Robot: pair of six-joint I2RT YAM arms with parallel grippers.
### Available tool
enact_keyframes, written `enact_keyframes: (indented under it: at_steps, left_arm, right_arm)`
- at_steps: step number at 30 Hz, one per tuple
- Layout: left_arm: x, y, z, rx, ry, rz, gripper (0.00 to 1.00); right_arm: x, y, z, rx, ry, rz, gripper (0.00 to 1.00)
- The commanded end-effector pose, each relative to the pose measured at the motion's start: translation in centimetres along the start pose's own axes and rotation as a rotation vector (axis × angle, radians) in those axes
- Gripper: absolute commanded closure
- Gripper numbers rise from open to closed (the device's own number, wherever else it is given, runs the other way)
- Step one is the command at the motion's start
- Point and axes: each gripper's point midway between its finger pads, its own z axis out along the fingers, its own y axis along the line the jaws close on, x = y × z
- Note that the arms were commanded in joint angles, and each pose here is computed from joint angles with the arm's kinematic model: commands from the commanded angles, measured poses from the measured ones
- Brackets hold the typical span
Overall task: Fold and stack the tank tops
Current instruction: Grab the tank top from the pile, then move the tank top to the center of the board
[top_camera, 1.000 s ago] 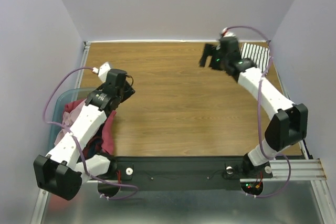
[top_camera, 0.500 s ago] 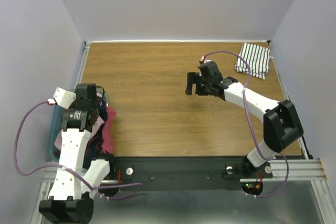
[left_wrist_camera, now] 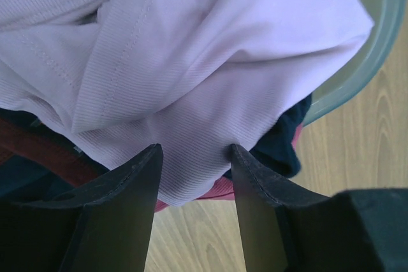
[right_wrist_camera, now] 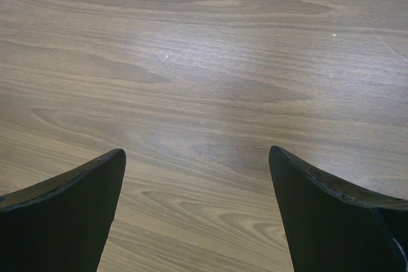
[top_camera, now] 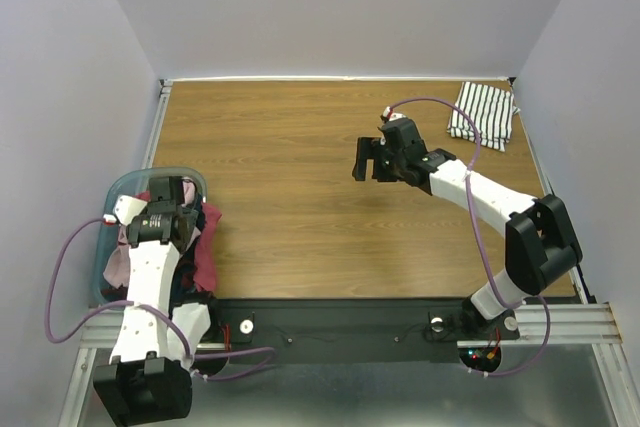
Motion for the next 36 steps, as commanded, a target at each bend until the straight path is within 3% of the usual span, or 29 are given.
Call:
enact_keyframes:
  at_steps: [1,5,8,11,16,25,31,35,36]
  left_arm:
    - [1.3,-1.0,1.2,0.049,0.048,-0.018,0.42]
    - [1.2,-0.8,1.7,0.03,0.035,0.0,0.37]
    - [0.0,-1.1,1.3,0.037,-0.009,-0.005,0.61]
    - [-1.6,-1.7,0.4,0.052,-0.057,-0.013,0.99]
    - [-5.3,-3.1,-2.4,0.081,-0.164,-0.011,1.0]
    - [-16.3,-11.4,-15.9,0.452,-0.436,-0.038,1.0]
    - [-17.5,-18.4,-21.8,0.733,-0.4,0.026,1.0]
    - [-15.4,-22.8,-25.2,0.851,-0.372,0.099,1.0]
    - [-14.0,-24.0,-27.7,0.928,-0.341,0.126,1.0]
  right_arm:
    - [-1.6,0.9,-0.8,-0.043,-0.066,0.0,0.0]
    - [-1.6,1.1,-0.8,-0.048,-0.065,-0.005,0.0]
    - [-1.7,1.0,-0.8,-0.044,-0.067,-0.004,0.0]
    - [-1.8,1.0,-0.9,-0.047,-0.069,-0.006,0.0]
    - [-1.9,1.4,-1.0,-0.063,-0.068,-0.007,0.0]
    - [-3.4,3.0,-1.8,-0.122,-0.089,0.002,0.0]
    - [-4.9,4.0,-3.2,-0.157,-0.129,0.025,0.0]
    - [-6.8,3.4,-4.4,-0.112,-0.202,0.062,0.0]
    - [-7.4,3.3,-5.0,-0.105,-0.226,0.068,0.0]
